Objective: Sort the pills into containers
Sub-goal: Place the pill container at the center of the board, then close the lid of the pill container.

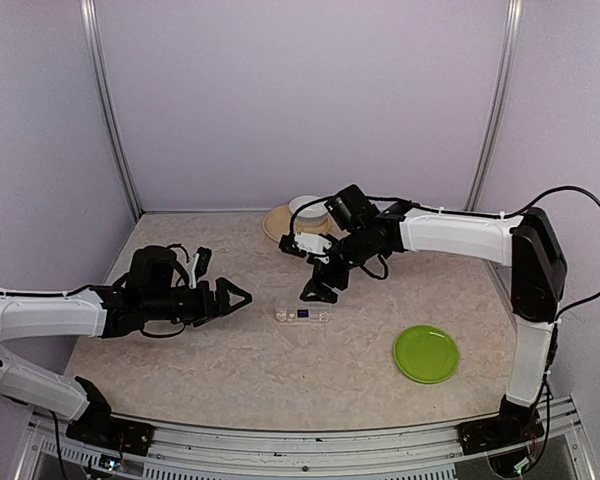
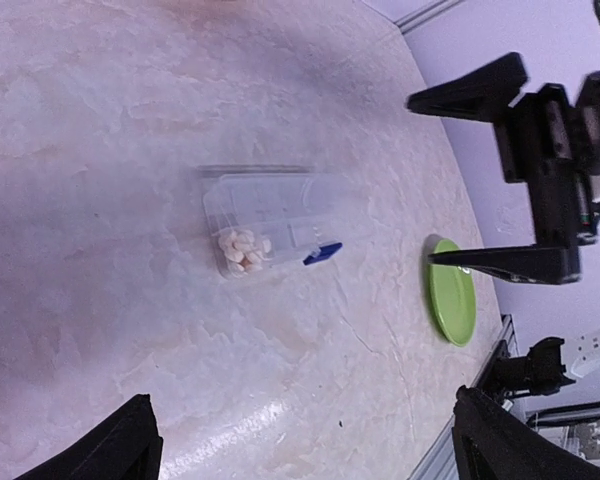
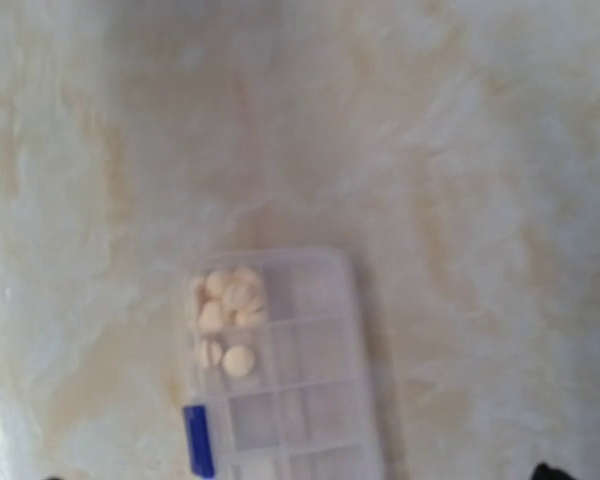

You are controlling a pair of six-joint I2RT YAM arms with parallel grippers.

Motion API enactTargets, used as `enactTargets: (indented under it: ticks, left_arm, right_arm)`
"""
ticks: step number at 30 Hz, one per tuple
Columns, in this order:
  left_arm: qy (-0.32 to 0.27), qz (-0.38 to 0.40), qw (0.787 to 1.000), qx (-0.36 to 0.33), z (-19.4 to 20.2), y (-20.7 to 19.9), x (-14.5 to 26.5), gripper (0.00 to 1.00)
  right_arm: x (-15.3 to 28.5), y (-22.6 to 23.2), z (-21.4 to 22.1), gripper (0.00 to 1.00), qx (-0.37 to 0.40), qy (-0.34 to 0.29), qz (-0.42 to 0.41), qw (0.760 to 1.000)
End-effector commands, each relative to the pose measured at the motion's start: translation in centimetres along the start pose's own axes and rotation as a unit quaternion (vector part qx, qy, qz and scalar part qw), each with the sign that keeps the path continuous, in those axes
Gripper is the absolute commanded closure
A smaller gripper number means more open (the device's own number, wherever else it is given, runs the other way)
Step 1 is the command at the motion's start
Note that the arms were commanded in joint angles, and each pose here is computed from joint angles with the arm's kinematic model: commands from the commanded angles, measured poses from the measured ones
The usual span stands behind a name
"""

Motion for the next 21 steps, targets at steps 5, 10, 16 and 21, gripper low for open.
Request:
enactTargets:
  ticks: [5,10,16,21]
  left_arm:
    - [-0.024,-0.068,0.997,0.009,-2.7,1.5,-3.0,0.01]
    - [-0.012,-0.094,0.995,0.006,-3.1,2.3,-5.6,0.01]
    - [0.005,-0.116,0.993,-0.005,-2.6,2.7,-8.1,0.01]
    - [0.021,-0.129,0.991,-0.021,-1.6,2.6,-9.7,0.01]
  right_arm:
    - [0.8,-2.7,0.4,0.0,-0.093,-0.037,0.076,0.992]
    - [-0.7,-3.7,2.8,0.0,-0.125,-0.001,0.134,0.983]
    - [-3.1,-3.5,5.5,0.0,-0.142,0.05,0.148,0.977]
    - [-4.9,-2.5,7.1,0.0,-0.138,0.084,0.142,0.977]
Point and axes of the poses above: each gripper's point midway between its finger pads, its own x axis back along the fingers, its own y axis along the line the jaws close on, z = x × y, the point moved 4 cm from there along x, back along the fingers, and after that the axes turned 12 degrees about x, right-handed, at the moved point
